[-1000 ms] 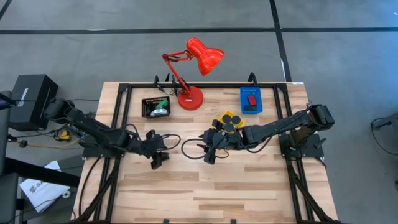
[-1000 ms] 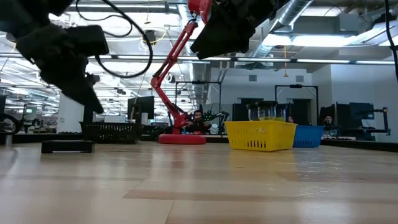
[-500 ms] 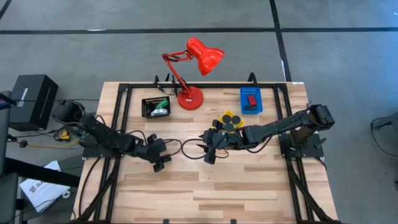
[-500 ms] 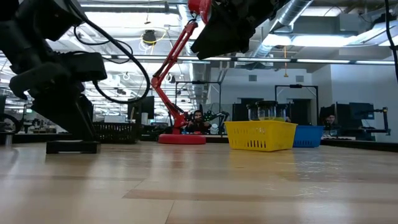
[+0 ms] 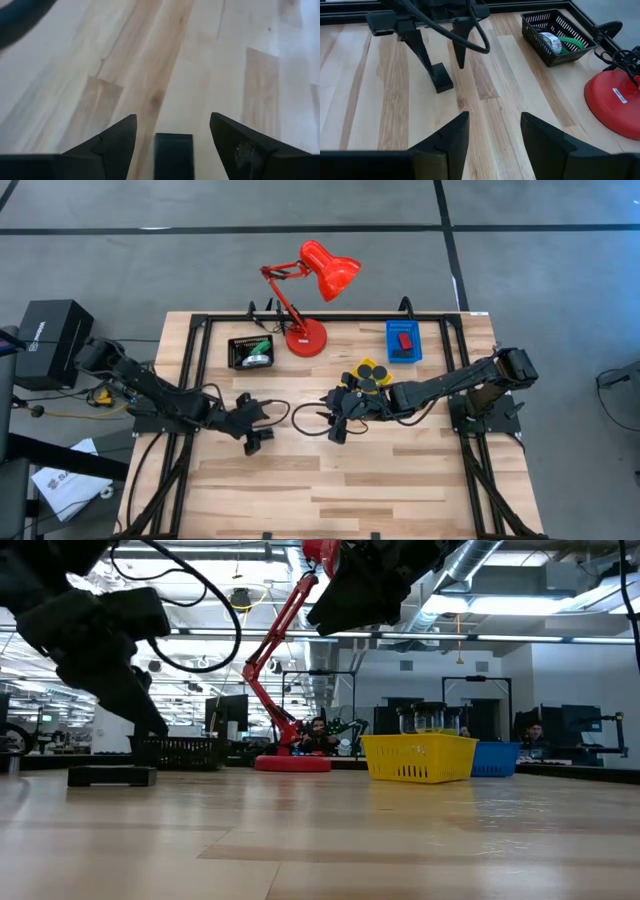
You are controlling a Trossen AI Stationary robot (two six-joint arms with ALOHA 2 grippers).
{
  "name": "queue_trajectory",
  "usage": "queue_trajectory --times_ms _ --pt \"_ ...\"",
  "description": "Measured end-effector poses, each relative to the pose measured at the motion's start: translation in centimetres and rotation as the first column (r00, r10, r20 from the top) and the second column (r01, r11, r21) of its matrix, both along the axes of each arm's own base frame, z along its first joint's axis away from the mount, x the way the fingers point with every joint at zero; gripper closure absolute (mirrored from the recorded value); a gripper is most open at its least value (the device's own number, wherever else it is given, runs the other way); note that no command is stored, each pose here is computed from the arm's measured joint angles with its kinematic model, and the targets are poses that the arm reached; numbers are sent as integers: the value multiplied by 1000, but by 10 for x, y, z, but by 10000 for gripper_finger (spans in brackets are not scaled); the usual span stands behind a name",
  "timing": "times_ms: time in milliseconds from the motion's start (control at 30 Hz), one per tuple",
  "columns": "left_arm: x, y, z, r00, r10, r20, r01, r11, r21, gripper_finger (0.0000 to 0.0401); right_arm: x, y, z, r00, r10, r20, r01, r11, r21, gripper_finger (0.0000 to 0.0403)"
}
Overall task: Pick & Place Office items
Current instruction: Put the black digital clock into the blue bin
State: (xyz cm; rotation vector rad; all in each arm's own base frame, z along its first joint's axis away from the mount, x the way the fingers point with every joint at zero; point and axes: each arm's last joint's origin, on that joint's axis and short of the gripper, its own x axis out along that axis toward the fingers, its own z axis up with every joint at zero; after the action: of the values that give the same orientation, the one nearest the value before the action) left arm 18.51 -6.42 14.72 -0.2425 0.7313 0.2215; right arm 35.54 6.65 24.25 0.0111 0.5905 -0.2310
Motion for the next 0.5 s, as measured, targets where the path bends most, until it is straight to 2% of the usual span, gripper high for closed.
queue_trajectory --times_ms 100,267,367,500 --pt "0 -3 -3 1000 -3 -12 2 1000 -11 153 0 0 0 1000 0 0 0 1000 0 234" --pt "1 -6 -23 994 -7 -106 10 1000 23 153 0 0 0 1000 1 -4 -1 1000 -1 234" --pt "4 -8 -34 989 17 -148 -16 1000 10 153 0 0 0 1000 0 -4 0 1000 -1 234" --pt "5 -10 -47 980 22 -196 -12 999 53 154 0 0 -1 1000 1 -7 -1 1000 -1 234"
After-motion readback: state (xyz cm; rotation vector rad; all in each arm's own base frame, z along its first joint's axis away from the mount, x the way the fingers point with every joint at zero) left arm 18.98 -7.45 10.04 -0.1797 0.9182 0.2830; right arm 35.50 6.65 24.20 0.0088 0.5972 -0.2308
